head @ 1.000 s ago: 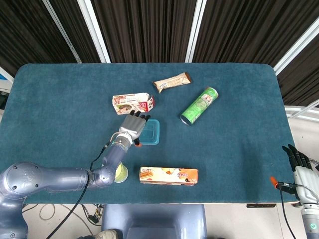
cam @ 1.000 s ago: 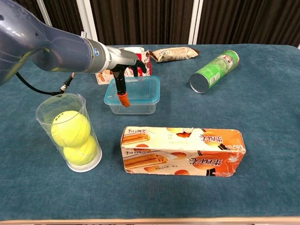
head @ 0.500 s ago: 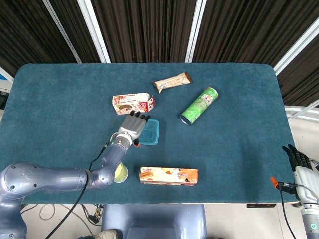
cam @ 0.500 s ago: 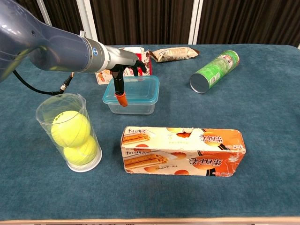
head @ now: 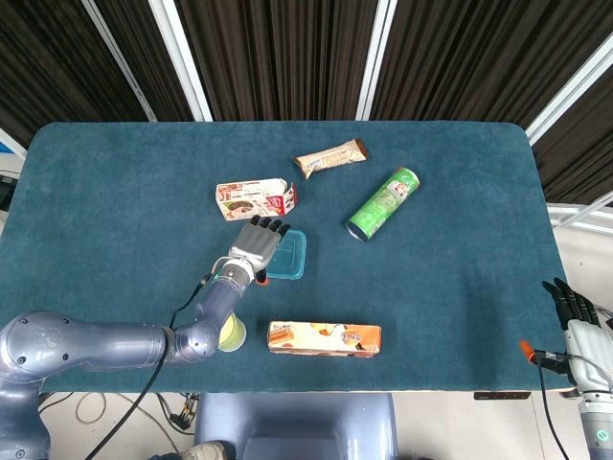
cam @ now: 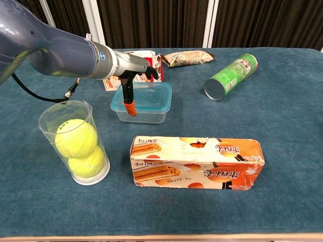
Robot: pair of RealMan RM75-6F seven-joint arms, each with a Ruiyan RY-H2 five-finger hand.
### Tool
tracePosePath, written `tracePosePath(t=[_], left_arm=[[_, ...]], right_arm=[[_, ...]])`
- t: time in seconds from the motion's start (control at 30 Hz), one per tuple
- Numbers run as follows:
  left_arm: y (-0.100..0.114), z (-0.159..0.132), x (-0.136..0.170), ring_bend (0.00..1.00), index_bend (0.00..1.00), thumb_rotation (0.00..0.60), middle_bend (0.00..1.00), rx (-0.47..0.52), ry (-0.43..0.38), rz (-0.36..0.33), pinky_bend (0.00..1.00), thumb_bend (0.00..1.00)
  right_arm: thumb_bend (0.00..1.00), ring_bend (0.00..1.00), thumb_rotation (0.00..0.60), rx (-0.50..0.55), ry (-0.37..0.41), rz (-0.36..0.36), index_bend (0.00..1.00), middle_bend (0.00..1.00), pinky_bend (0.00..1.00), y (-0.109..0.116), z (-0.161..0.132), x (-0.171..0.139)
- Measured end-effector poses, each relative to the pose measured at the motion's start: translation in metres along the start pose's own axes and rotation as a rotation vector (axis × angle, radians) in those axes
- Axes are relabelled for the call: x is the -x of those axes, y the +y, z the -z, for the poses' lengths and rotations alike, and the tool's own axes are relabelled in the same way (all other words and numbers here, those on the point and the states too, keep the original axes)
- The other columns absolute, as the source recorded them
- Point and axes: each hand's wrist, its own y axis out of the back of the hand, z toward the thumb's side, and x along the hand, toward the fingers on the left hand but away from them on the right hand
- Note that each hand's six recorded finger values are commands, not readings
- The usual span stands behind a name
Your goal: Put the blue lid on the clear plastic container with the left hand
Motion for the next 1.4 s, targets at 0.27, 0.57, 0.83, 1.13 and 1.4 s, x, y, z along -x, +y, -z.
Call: tracePosePath(t=[0.27, 0.57, 0.83, 1.13, 1.4], left_arm=[[0.013, -0.002, 0.009, 0.00, 0.05, 0.600, 0.03, -0.031, -0.018, -0.051, 0.00, 0.10], [0.035, -0.003, 0.020, 0.00, 0.18, 0.600, 0.23, -0.055, -0.033, -0.181, 0.02, 0.23], [0.051, -0.009, 0.013, 0.03, 0.43, 0.600, 0.39, -0.016, -0.090, -0.253, 0.10, 0.38], [0.052, -0.005, -0.003, 0.07, 0.53, 0.600, 0.47, 0.029, -0.098, -0.256, 0.12, 0.43], [0.048, -0.006, -0.014, 0.10, 0.55, 0.600, 0.51, 0.088, -0.090, -0.215, 0.13, 0.43]], right_arm=[[0.29, 0.00, 0.600, -0.001, 0.002, -0.004, 0.10, 0.00, 0.00, -0.001, -0.001, -0.001], [0.29, 0.00, 0.600, -0.003, -0.006, 0.005, 0.10, 0.00, 0.00, 0.000, 0.000, 0.000], [0.29, 0.00, 0.600, 0.005, -0.015, 0.008, 0.10, 0.00, 0.00, 0.000, 0.002, 0.000], [0.29, 0.00, 0.600, 0.016, -0.025, 0.007, 0.10, 0.00, 0.00, 0.000, 0.003, 0.000], [0.29, 0.00, 0.600, 0.025, -0.034, 0.005, 0.10, 0.00, 0.00, 0.000, 0.003, 0.000]])
